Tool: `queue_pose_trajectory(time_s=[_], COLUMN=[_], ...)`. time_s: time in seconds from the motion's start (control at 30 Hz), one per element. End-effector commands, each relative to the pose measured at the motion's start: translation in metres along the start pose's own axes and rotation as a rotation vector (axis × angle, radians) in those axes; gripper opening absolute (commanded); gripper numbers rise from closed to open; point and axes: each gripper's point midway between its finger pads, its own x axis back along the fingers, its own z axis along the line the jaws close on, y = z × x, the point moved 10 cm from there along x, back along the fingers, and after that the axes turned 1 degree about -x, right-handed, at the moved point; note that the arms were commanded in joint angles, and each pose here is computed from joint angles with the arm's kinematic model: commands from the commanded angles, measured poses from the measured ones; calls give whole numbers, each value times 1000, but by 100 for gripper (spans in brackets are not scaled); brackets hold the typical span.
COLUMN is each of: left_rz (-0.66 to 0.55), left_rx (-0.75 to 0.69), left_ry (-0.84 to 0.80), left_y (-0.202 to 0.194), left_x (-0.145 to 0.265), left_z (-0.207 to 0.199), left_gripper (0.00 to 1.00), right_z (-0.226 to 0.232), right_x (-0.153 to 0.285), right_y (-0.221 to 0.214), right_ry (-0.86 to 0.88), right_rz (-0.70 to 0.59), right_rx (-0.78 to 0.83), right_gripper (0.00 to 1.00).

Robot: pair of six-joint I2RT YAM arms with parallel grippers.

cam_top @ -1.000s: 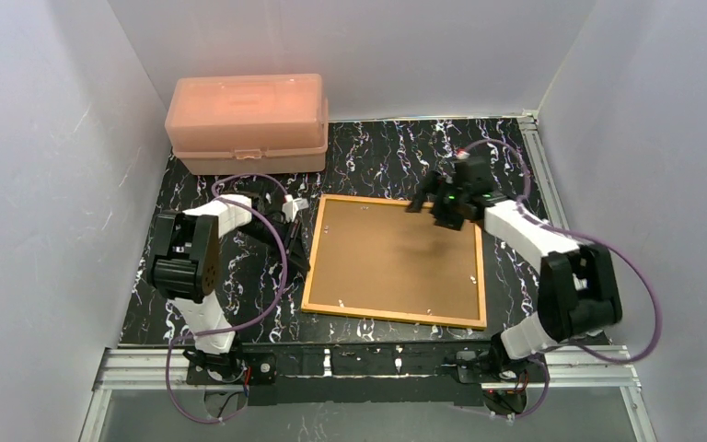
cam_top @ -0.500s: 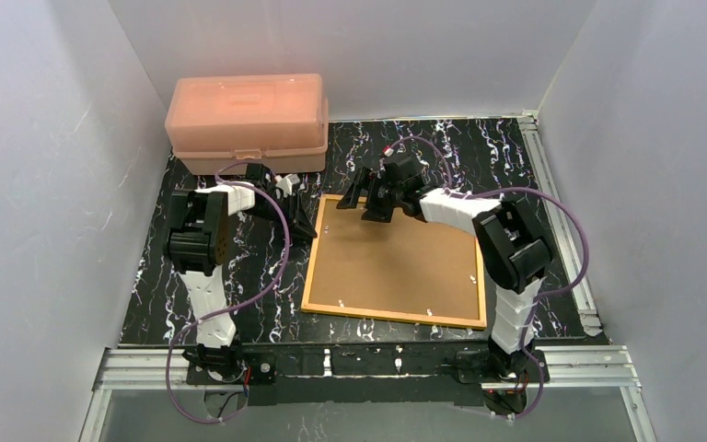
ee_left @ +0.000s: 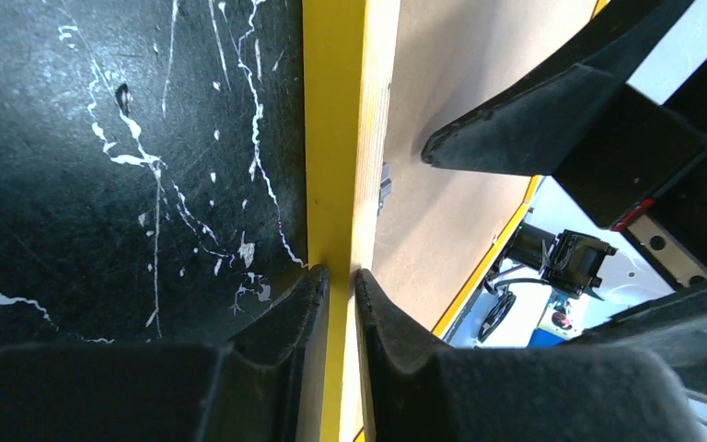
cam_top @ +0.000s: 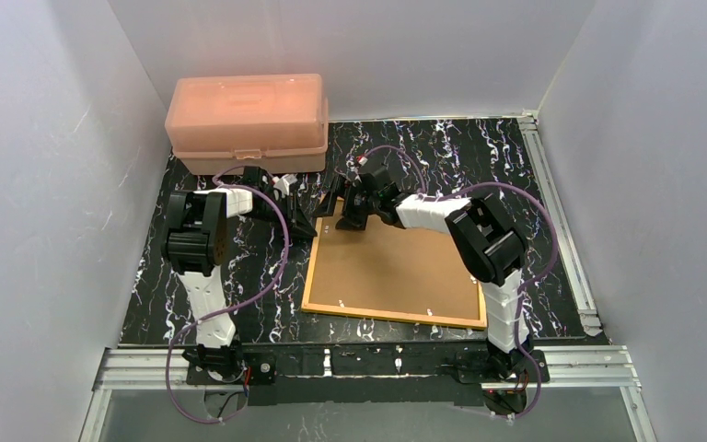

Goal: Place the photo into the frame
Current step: Install the photo frame at the center of the board.

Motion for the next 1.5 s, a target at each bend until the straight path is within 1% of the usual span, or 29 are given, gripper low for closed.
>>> queue_pose_trajectory(time_s=[0.0, 0.27, 0.47, 0.87, 1.47], left_rz=[31, 62, 62, 60, 54], left_rx=[5, 18, 13, 8, 1], left_ry=[49, 52, 61, 70, 72], left_y=[-17, -33, -35, -37, -37], left_x=[-4, -8, -8, -7, -7], left_z=[6, 7, 8, 8, 7], left_gripper=[11, 9, 9, 8, 8], right_z=[13, 12, 14, 13, 13], right_x=[-8, -16, -18, 7, -6], right_y=[4, -5, -9, -17, -34], right_ry=[52, 50, 55, -6, 54], right_rz=[-10, 15, 34, 17, 68], right_rx=[18, 17, 14, 60, 7], right_gripper=[98, 98, 98, 98, 98])
